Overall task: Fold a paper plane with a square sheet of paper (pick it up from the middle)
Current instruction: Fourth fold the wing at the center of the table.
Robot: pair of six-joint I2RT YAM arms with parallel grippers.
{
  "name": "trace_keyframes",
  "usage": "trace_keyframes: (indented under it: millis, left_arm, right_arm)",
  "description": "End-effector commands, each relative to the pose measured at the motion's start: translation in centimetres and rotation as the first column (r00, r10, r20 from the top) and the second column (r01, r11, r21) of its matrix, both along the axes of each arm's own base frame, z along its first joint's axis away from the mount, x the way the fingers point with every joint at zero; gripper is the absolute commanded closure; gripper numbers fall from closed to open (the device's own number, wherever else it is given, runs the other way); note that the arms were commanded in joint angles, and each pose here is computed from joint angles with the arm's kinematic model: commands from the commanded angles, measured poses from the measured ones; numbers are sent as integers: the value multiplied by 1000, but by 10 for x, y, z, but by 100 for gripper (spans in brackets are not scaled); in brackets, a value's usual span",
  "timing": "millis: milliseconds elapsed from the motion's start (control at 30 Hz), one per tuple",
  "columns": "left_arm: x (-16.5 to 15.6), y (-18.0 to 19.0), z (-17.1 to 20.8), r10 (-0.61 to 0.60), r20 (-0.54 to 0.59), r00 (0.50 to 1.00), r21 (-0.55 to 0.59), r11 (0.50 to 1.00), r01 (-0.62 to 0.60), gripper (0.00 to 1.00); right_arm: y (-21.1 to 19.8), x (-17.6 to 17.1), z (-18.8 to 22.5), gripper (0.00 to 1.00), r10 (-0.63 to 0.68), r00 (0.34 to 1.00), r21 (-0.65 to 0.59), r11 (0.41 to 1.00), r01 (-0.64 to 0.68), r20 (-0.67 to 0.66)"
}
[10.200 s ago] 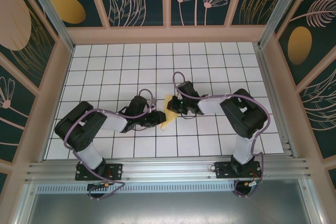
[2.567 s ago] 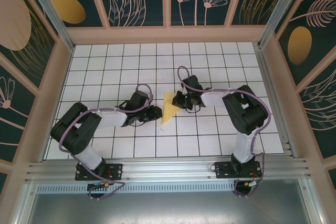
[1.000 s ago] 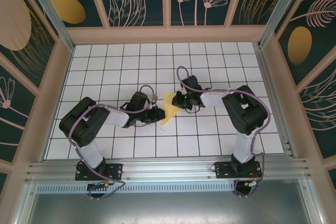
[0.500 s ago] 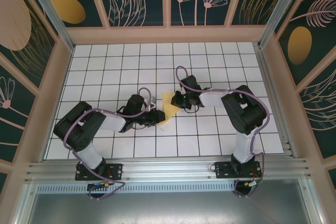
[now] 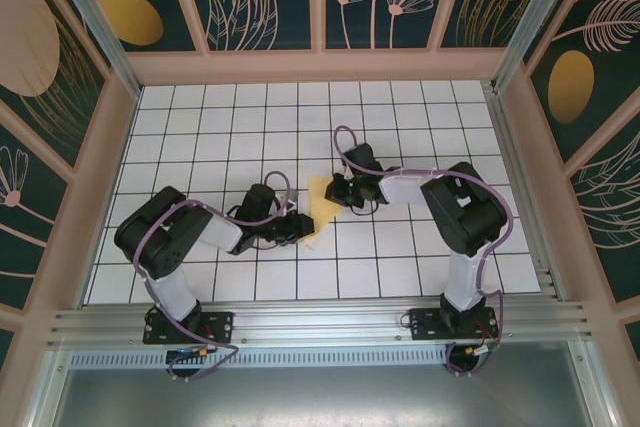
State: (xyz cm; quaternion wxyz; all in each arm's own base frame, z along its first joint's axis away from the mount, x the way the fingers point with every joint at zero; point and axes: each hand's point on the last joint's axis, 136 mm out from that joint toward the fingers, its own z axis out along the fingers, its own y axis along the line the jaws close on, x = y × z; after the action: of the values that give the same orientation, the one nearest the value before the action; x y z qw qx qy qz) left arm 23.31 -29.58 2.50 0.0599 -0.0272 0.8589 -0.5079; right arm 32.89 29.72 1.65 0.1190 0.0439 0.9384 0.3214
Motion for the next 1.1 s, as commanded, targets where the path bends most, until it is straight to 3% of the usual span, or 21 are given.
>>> trace_keyframes:
  millis: [0, 133, 233, 467, 800, 1067]
  left_arm:
    - [-19, 3, -22, -17, -83, 996, 14, 1000, 18, 79]
    - [-30, 13, -38, 9, -124, 992, 61, 998, -2, 81]
    - [-33, 24, -53, 25, -137, 990, 158, 987, -4, 83]
    - [-25, 47, -70, 40, -124, 991, 457, 889, 21, 90]
    - [-41, 56, -96, -9, -190, 982, 602, 789, 124, 95]
    - [-52, 67, -98, 4, -189, 982, 631, 767, 118, 97]
  right_arm:
    - [-18, -24, -47, 92, -9, 995, -148, 989, -6, -100]
    - [-19, -23, -45, 92, -11, 995, -160, 987, -4, -98]
    - [-16, -21, -39, 92, 0, 997, -151, 989, -13, -81]
    - [-13, -17, -36, 92, 4, 997, -167, 986, -16, -71]
    - [-12, -17, -36, 92, 6, 998, -176, 984, -17, -64]
    - [-12, 6, 6, 91, 2, 999, -179, 984, 6, 48]
